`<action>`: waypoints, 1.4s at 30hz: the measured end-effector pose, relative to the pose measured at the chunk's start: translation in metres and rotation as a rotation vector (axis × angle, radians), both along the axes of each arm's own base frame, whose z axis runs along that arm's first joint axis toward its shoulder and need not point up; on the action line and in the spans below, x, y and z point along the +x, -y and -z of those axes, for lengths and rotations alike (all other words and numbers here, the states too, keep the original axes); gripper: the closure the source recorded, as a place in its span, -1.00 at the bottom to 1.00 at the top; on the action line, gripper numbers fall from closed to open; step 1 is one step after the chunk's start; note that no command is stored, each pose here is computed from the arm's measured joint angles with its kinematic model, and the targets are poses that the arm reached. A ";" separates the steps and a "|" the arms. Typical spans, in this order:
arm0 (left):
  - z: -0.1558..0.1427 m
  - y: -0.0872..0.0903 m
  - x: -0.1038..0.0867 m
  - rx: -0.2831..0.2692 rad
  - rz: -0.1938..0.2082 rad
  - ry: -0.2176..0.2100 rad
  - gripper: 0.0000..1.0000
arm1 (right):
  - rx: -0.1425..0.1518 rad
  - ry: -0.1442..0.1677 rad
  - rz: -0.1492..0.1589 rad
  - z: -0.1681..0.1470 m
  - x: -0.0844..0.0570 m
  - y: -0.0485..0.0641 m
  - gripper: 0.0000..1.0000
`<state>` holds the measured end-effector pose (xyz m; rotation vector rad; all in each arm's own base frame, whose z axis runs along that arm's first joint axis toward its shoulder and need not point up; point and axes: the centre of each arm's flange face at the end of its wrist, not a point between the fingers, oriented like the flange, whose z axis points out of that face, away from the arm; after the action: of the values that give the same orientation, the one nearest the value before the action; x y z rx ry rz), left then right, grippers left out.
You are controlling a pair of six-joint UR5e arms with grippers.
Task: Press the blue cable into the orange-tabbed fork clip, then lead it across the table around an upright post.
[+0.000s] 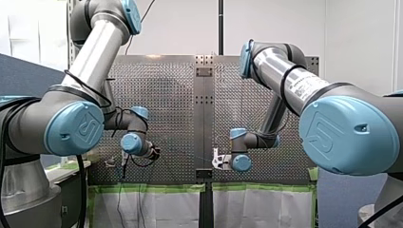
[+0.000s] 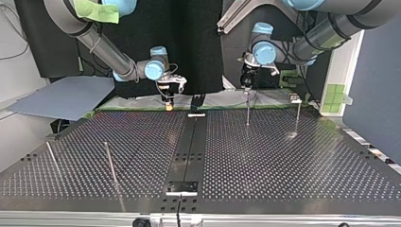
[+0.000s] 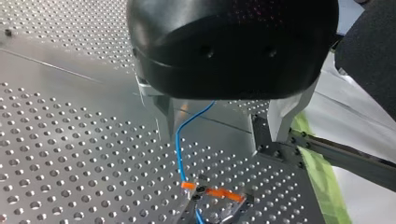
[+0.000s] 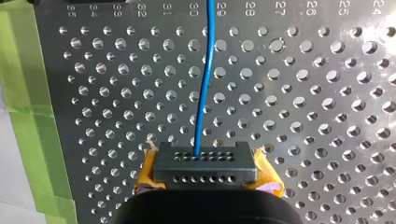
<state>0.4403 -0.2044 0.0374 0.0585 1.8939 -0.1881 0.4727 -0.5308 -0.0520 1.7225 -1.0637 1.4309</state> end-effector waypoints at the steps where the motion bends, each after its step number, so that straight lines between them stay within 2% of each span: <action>1: -0.001 0.001 0.001 -0.003 -0.005 0.000 -1.00 | 0.000 0.000 0.000 0.000 0.000 0.000 1.00; 9: -0.007 0.006 0.010 -0.036 -0.056 0.013 -1.00 | -0.004 0.002 -0.001 -0.002 0.001 0.002 1.00; 20: -0.018 0.026 0.022 -0.090 -0.068 0.050 -1.00 | -0.009 0.004 -0.001 -0.004 0.003 0.004 1.00; 26: -0.024 0.032 0.033 -0.146 -0.082 0.067 -1.00 | -0.011 0.006 -0.003 -0.005 0.004 0.004 1.00; 30: -0.016 0.034 0.037 -0.169 -0.093 0.060 -1.00 | -0.010 0.006 -0.005 -0.005 0.006 0.004 1.00; 42: 0.017 0.040 0.053 -0.162 -0.126 0.066 -1.00 | 0.000 -0.001 -0.007 -0.005 0.007 0.003 1.00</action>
<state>0.4933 -0.2448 0.0200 -0.1624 1.8045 -0.2493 0.4792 -0.5335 -0.0467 1.7280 -1.0583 1.4343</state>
